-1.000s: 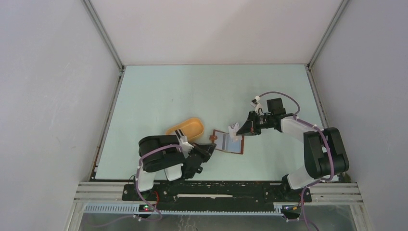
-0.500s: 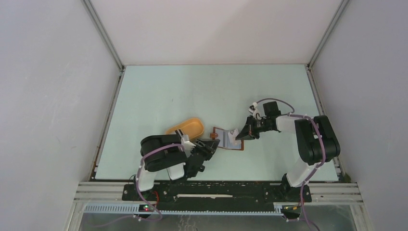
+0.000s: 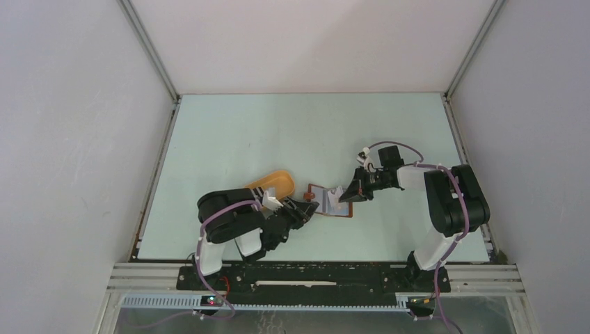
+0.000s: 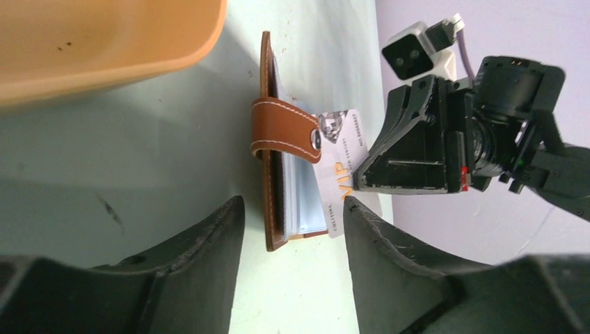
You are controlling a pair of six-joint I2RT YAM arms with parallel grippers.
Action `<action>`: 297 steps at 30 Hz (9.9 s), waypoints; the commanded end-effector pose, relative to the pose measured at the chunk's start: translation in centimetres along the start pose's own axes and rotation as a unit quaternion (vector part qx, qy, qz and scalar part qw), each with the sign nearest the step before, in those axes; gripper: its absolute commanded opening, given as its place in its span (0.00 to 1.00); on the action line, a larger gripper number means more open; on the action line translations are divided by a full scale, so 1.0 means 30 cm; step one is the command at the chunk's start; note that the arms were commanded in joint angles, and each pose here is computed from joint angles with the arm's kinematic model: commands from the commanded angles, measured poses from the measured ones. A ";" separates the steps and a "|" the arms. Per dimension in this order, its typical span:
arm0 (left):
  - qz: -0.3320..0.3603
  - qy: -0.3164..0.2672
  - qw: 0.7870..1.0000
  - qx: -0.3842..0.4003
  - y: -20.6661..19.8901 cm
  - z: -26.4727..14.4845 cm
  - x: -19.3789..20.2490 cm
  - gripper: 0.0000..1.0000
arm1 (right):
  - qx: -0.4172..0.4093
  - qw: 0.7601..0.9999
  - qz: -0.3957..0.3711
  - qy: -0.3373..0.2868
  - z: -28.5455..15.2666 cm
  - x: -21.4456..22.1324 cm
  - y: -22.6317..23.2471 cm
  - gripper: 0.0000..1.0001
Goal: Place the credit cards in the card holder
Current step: Insert the credit card into the card holder.
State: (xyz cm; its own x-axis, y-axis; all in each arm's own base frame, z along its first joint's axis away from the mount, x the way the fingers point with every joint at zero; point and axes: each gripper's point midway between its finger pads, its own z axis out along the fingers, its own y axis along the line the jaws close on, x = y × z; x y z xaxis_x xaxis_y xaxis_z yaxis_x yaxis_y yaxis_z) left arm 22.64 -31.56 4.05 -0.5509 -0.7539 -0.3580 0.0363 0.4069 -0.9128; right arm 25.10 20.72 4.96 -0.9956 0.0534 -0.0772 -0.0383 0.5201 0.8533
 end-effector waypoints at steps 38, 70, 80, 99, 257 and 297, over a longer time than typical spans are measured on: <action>0.041 0.105 0.994 0.007 0.028 0.024 0.043 0.11 | 0.004 0.999 -0.025 0.042 0.062 -0.013 -0.022 0.00; -0.014 0.132 0.991 0.027 0.004 0.007 0.065 0.26 | 0.010 0.997 -0.055 0.053 0.058 -0.025 -0.074 0.00; -0.011 0.139 0.990 0.021 0.020 0.015 0.076 0.17 | 0.016 0.996 -0.047 0.069 0.083 -0.018 -0.093 0.00; -0.020 0.145 0.989 0.022 0.012 0.005 0.079 0.14 | 0.032 0.996 -0.051 0.068 0.096 -0.031 -0.115 0.06; 0.009 0.205 0.979 -0.017 0.077 -0.065 0.080 0.06 | 0.039 0.983 -0.113 0.138 0.133 -0.006 -0.041 0.22; 0.005 0.197 0.980 -0.014 0.084 -0.081 0.062 0.05 | 0.060 0.982 -0.123 0.127 0.083 -0.037 -0.052 0.21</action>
State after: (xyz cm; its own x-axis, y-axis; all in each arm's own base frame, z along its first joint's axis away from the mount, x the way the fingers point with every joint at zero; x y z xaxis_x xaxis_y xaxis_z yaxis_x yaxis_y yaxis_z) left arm 19.75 -31.47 2.13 -0.8365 -0.4848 -0.2554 0.0343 0.4190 -0.9074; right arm 25.41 22.40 2.21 -0.9553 -0.2859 -0.0757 -0.2336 0.5723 0.7861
